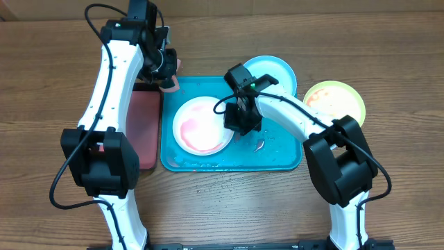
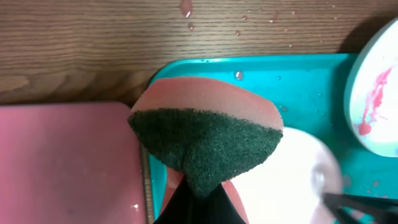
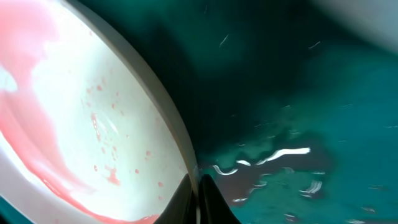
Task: Clean dirty plates on tray and stack at the side
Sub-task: 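Lift the white plate with right gripper and carry it toward the yellow plate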
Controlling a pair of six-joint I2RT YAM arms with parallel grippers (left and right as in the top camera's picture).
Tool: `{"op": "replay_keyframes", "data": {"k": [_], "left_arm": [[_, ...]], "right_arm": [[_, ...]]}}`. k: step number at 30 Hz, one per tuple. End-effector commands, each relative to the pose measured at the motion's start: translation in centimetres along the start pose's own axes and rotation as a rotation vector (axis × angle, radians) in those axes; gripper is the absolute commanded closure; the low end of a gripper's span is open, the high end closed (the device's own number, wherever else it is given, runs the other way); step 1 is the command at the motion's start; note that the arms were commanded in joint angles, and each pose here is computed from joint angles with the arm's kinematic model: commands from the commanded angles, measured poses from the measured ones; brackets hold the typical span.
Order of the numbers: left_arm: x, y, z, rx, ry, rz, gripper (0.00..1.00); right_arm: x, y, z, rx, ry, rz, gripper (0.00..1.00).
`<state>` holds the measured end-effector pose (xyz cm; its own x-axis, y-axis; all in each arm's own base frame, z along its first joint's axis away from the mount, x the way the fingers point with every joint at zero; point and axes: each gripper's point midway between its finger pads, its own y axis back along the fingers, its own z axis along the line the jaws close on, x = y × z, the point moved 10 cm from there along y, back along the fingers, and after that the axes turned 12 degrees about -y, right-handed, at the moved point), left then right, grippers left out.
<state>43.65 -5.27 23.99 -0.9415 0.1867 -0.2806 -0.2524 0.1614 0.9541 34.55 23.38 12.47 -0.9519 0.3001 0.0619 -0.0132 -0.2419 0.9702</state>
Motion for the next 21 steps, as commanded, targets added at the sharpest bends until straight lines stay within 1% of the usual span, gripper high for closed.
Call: {"op": "replay_keyframes", "data": {"k": [1, 6, 12, 13, 17, 21], "left_arm": [[-0.3, 0.4, -0.2, -0.016, 0.014, -0.016, 0.96], [-0.4, 0.4, -0.3, -0.015, 0.014, -0.018, 0.96], [-0.4, 0.4, -0.3, -0.015, 0.014, -0.018, 0.96], [-0.4, 0.4, -0.3, -0.016, 0.014, -0.018, 0.96], [-0.4, 0.4, -0.2, -0.016, 0.014, -0.018, 0.96], [-0.4, 0.4, -0.2, -0.016, 0.014, -0.018, 0.96]], "right_arm": [[-0.1, 7.0, 1.1, 0.065, 0.077, -0.316, 0.96], [2.0, 10.8, 1.0, 0.237, 0.125, -0.574, 0.96], [5.3, 12.4, 1.7, 0.456, 0.227, -0.820, 0.96], [6.0, 12.7, 1.8, 0.494, 0.235, -0.879, 0.96], [8.2, 13.6, 2.2, 0.571, 0.221, -1.072, 0.96], [10.3, 14.4, 2.3, 0.618, 0.242, -1.211, 0.96]]}}
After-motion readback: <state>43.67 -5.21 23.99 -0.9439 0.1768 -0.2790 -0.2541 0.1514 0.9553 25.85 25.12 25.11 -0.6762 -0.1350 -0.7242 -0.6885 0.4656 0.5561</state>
